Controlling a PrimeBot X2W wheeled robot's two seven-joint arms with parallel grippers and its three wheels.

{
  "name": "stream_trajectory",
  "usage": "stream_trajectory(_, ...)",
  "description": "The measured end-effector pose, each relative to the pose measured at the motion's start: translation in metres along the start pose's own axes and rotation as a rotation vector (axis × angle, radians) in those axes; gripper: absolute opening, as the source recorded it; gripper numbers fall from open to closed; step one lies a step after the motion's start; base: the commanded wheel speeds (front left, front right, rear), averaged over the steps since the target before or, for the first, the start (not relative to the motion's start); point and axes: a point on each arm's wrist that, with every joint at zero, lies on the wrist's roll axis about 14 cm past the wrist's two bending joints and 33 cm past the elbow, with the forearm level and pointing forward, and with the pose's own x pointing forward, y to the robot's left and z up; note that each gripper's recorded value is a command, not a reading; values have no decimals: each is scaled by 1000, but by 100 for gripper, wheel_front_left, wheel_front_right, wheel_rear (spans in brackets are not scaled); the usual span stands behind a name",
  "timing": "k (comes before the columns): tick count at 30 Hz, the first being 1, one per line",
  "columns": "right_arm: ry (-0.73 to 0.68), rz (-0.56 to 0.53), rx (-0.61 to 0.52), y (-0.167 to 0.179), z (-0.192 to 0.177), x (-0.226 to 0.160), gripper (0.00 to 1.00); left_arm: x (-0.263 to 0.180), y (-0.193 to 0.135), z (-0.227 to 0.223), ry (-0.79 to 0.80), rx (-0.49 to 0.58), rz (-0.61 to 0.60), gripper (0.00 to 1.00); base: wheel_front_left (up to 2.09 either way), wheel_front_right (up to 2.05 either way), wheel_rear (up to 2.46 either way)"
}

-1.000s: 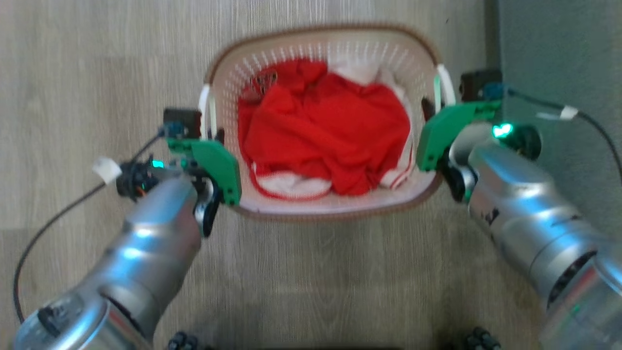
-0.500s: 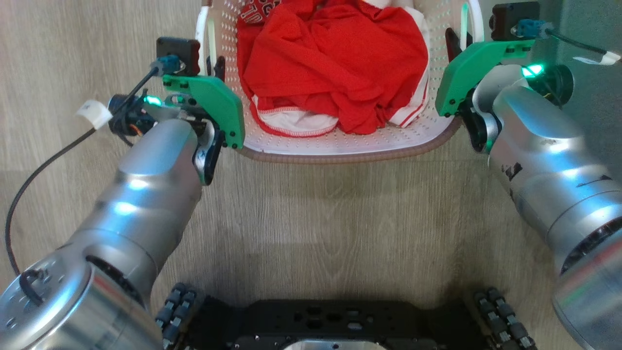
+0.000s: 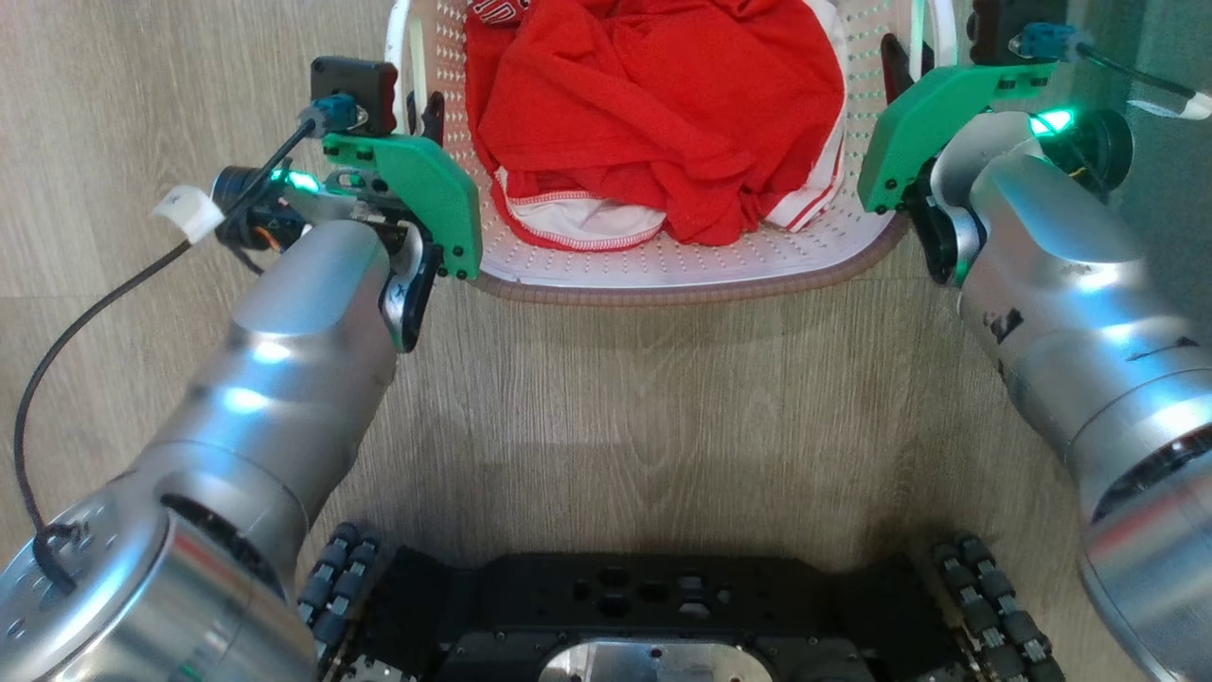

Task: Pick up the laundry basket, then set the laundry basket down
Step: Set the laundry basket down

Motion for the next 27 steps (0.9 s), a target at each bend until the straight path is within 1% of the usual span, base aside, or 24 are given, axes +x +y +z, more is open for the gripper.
stream_trajectory(9, -7, -7, -7, -2, 1, 2, 0, 3, 0, -1, 1, -10, 1, 0, 0, 0, 0)
stream_trajectory(10, -8, -8, -9, -2, 1, 2, 2, 3, 0, -2, 1, -11, 1, 0, 0, 0, 0)
stream_trajectory(11, -8, -9, -15, -3, 0, 3, 8, 4, 0, -2, -1, -6, 1, 0, 0, 0, 0)
stream_trajectory(16, -11, -15, -23, -5, 0, 2, 13, 4, -1, -1, -4, -1, 0, 0, 0, 0, 0)
stream_trajectory(17, -11, -15, -23, -5, 0, 2, 16, 4, -1, -1, -4, -1, 0, 0, 0, 0, 0)
stream_trajectory(18, -12, -17, -23, -6, 1, 2, 21, 4, -1, -1, -4, -2, 0, 0, 0, 0, 0)
stream_trajectory(19, -13, -18, -24, -6, 1, 2, 30, 4, -1, -1, -4, -3, 0, 3, 0, 0, 0)
stream_trajectory(20, -13, -17, -26, -6, 1, 2, 36, 4, -1, -1, -5, -4, 1, 22, 0, 0, 0)
stream_trajectory(21, -12, -15, -31, -5, 1, 2, 40, 4, 0, -1, -6, -3, 2, 33, 0, 0, 0)
stream_trajectory(22, -12, -14, -37, -5, 1, 3, 45, 4, 0, -2, -3, 7, 0, 38, 0, 0, 0)
stream_trajectory(23, -12, -13, -39, -5, 1, 3, 58, 3, 1, -2, -1, 11, 0, 48, 0, 0, 0)
stream_trajectory(24, -12, -13, -38, -5, 1, 3, 76, 3, 1, -2, -2, 13, 0, 70, 0, 0, 0)
stream_trajectory(25, -14, -13, -38, -5, 1, 3, 82, 3, 1, -2, -3, 12, 2, 89, 0, 0, 0)
stream_trajectory(27, -14, -12, -38, -4, 2, 3, 92, 3, 2, -2, -4, 13, 7, 97, 0, 0, 0)
